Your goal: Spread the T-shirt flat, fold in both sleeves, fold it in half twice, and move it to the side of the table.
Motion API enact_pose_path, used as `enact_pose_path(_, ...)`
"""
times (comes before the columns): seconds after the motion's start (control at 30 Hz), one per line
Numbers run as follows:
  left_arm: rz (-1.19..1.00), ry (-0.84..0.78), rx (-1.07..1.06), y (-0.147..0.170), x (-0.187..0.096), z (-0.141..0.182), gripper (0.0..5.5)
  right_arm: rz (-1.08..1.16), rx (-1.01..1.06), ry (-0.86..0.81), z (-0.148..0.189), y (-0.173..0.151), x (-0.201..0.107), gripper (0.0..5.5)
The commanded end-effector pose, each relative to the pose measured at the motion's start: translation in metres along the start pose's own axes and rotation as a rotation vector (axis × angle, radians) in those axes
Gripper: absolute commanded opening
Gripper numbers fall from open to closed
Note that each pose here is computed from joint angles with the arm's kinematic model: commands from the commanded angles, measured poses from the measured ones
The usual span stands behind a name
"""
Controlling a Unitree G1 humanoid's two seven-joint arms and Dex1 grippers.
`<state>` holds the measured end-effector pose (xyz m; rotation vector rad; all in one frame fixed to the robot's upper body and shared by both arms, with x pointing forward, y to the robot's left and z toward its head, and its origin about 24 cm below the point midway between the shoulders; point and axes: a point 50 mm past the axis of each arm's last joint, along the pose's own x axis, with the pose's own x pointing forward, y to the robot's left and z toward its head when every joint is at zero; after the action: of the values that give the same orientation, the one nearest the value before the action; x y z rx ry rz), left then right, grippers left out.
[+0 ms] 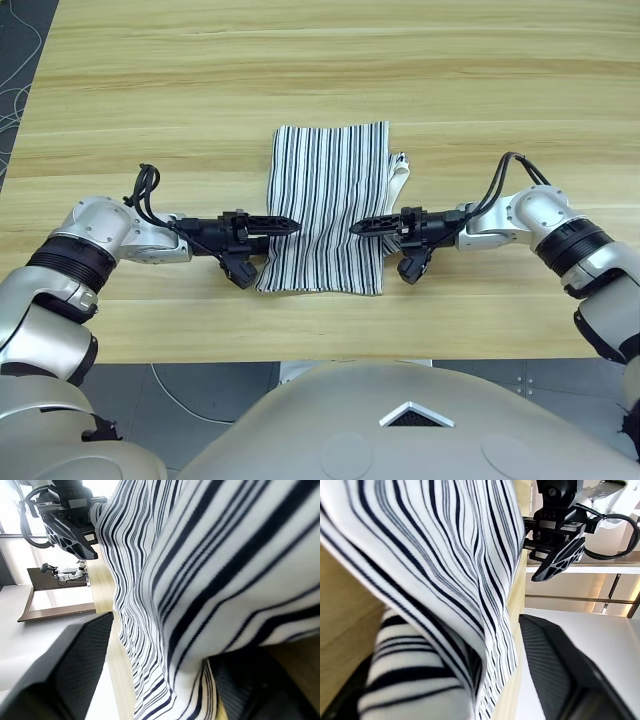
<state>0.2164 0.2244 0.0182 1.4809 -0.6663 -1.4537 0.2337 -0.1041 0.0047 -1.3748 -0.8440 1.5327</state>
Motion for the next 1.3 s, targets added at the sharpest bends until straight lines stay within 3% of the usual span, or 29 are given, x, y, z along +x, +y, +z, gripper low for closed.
enact_pose_path(0.03, -0.143, -0.047, -0.041, -0.023, 0.003, 0.013, 2.46, 0.321, 0.031, -0.017, 0.017, 0.054, -0.014, 1.95)
enact_pose_path(0.17, -0.141, -0.044, -0.042, -0.023, 0.004, 0.013, 1.67, 0.323, 0.029, -0.011, 0.017, 0.056, -0.014, 1.14)
enact_pose_path(0.5, -0.135, -0.029, -0.044, -0.016, 0.008, 0.006, 0.12, 0.309, 0.042, -0.009, 0.014, 0.051, -0.016, 0.44)
enact_pose_path(0.57, -0.122, 0.021, -0.094, -0.012, 0.010, -0.001, 0.10, 0.284, 0.111, -0.007, 0.013, 0.046, -0.019, 0.31)
enact_pose_path(0.67, -0.097, 0.140, -0.373, 0.007, 0.023, -0.013, 0.10, 0.181, 0.305, 0.002, 0.006, 0.023, -0.024, 0.15)
enact_pose_path(0.73, -0.143, 0.084, -0.578, 0.022, 0.031, -0.002, 0.10, 0.143, 0.403, 0.007, 0.002, 0.011, -0.029, 0.13)
enact_pose_path(0.87, -0.225, -0.038, -0.786, 0.050, 0.035, 0.007, 0.10, 0.146, 0.583, 0.040, -0.009, 0.002, -0.033, 0.13)
enact_pose_path(1.13, -0.467, -0.180, -0.932, 0.074, 0.010, 0.015, 0.10, 0.160, 0.860, -0.044, -0.013, -0.019, -0.049, 0.12)
enact_pose_path(1.3, -0.412, -0.150, -0.929, 0.090, -0.001, 0.012, 0.10, 0.282, 0.975, -0.110, 0.006, -0.018, -0.066, 0.12)
